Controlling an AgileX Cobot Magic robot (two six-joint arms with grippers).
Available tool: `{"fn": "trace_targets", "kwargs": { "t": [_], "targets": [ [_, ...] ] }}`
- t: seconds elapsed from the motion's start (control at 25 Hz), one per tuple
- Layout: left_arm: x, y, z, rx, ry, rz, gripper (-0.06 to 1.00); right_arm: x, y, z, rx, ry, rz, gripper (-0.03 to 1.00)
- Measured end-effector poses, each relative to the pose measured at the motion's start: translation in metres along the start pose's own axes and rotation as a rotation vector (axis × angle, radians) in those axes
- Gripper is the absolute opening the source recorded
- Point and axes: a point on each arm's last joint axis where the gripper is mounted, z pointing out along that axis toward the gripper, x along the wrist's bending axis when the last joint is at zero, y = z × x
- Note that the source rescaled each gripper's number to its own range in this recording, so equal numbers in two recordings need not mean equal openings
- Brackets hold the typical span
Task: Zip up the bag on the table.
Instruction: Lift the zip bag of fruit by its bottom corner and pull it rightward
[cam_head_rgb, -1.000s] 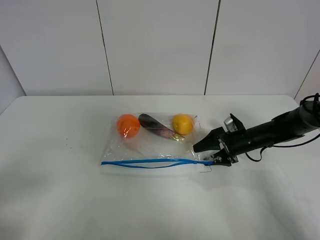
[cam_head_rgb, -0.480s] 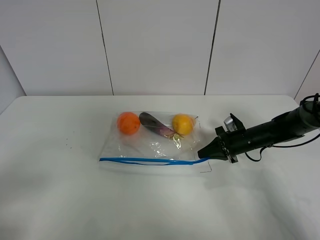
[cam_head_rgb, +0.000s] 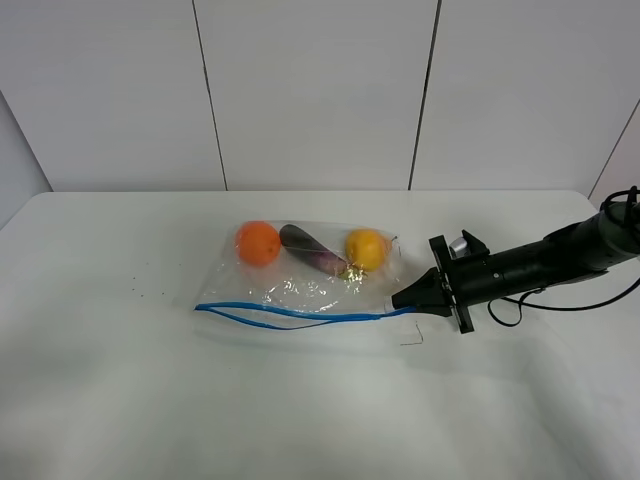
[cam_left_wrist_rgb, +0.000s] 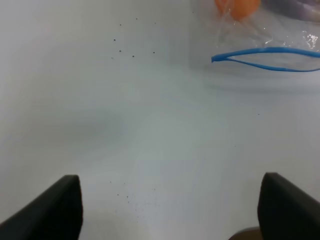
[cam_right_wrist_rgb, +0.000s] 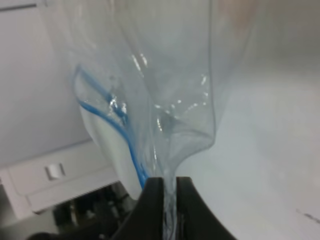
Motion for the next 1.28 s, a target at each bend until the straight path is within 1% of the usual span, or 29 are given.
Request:
{"fn": "trace_targets", "kwargs": {
  "t": [0.24,0.36,0.44,0.6,0.68,1.08,1.28],
  "targets": [
    [0.0,0.0,0.0,0.0,0.0,0.0,1.0,0.003,0.002,-0.001,-0.014,0.02,0.145,0.0],
    [0.0,0.0,0.0,0.0,0.0,0.0,1.0,0.01,0.002,-0.003,-0.02,0.021,0.173,0.0],
    [0.0,0.0,0.0,0.0,0.0,0.0,1.0,0.019,0.002,-0.003,-0.026,0.021,0.169,0.0],
    [0.0,0.0,0.0,0.0,0.0,0.0,1.0,0.045,-0.002,0.006,-0.024,0.039,0.132,0.0],
    [0.0,0.0,0.0,0.0,0.0,0.0,1.0,0.053,-0.004,0.01,-0.018,0.047,0.12,0.0],
    [0.0,0.0,0.0,0.0,0.0,0.0,1.0,0.06,-0.003,0.012,-0.034,0.073,0.122,0.0],
    [0.0,0.0,0.0,0.0,0.0,0.0,1.0,0.079,-0.005,0.004,-0.061,0.087,0.073,0.0]
  ]
}}
